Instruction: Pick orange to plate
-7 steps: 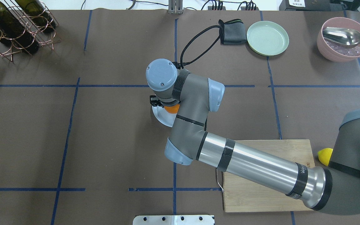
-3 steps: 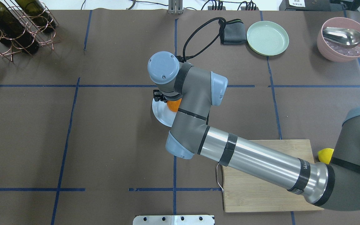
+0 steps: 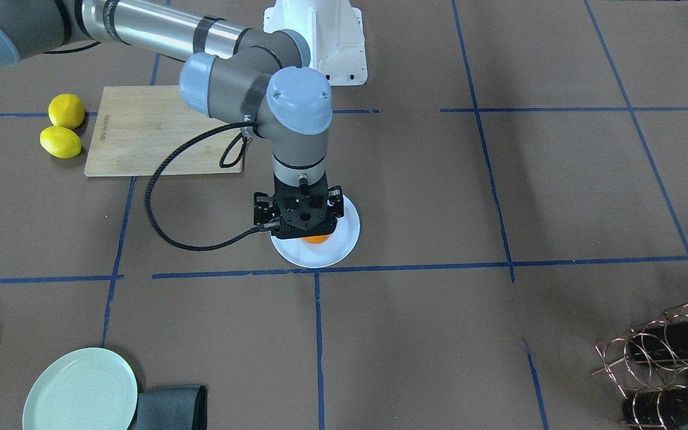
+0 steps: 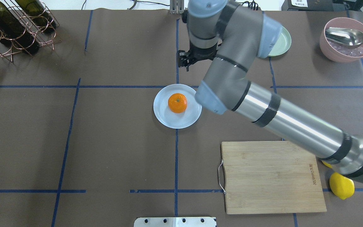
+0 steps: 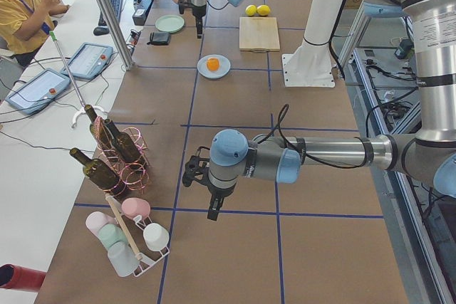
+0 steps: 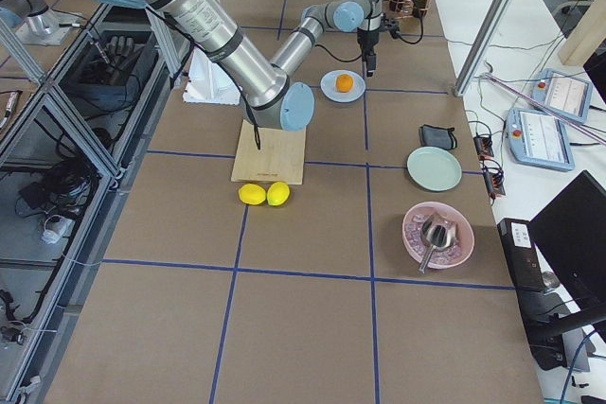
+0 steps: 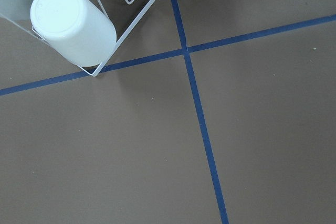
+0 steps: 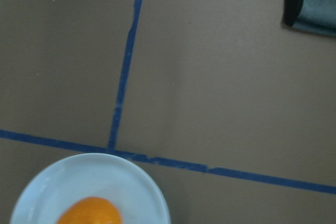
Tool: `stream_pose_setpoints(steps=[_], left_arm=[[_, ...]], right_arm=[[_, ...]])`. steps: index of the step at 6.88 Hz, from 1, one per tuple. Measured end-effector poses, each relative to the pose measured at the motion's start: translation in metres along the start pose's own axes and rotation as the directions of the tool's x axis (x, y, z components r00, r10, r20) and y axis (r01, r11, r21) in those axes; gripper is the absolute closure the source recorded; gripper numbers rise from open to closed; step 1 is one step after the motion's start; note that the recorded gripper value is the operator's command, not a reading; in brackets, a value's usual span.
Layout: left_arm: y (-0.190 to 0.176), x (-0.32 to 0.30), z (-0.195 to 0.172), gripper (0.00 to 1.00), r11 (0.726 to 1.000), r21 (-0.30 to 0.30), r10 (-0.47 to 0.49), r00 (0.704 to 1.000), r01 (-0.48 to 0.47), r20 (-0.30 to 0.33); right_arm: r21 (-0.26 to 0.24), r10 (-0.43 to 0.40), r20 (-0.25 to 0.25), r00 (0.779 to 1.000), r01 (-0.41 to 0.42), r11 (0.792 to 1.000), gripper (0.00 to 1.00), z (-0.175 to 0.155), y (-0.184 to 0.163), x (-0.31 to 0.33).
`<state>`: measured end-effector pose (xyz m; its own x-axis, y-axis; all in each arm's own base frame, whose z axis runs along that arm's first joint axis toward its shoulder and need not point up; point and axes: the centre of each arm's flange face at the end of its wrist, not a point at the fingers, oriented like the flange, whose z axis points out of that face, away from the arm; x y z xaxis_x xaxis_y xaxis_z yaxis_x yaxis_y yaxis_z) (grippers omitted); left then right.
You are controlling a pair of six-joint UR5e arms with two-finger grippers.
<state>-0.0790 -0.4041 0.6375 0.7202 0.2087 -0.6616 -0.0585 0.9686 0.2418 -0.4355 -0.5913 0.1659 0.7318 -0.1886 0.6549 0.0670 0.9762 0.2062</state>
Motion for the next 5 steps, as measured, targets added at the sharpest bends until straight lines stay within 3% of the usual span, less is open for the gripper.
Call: stream_pose_setpoints(steps=[2, 4, 5], left_arm=[[0.003, -0.002, 0.003, 0.00, 0.999, -0.033, -0.040, 0.999, 0.039, -0.003], [-0.007, 0.003, -0.002, 0.00, 0.989, -0.102, -0.111, 0.994, 0.110, -0.005], [-0.011, 0.007, -0.008, 0.00, 0.988, -0.106, -0.113, 0.994, 0.111, -0.007]], right_arm=[[-0.009, -0.158, 0.041, 0.987, 0.158, 0.987, 0.00, -0.044, -0.003, 0.192], [-0.012, -0.297, 0.043, 0.954, 0.297, 0.955, 0.00, -0.067, 0.023, 0.378], [-0.024, -0.314, 0.042, 0.948, 0.316, 0.949, 0.00, -0.070, 0.047, 0.456]])
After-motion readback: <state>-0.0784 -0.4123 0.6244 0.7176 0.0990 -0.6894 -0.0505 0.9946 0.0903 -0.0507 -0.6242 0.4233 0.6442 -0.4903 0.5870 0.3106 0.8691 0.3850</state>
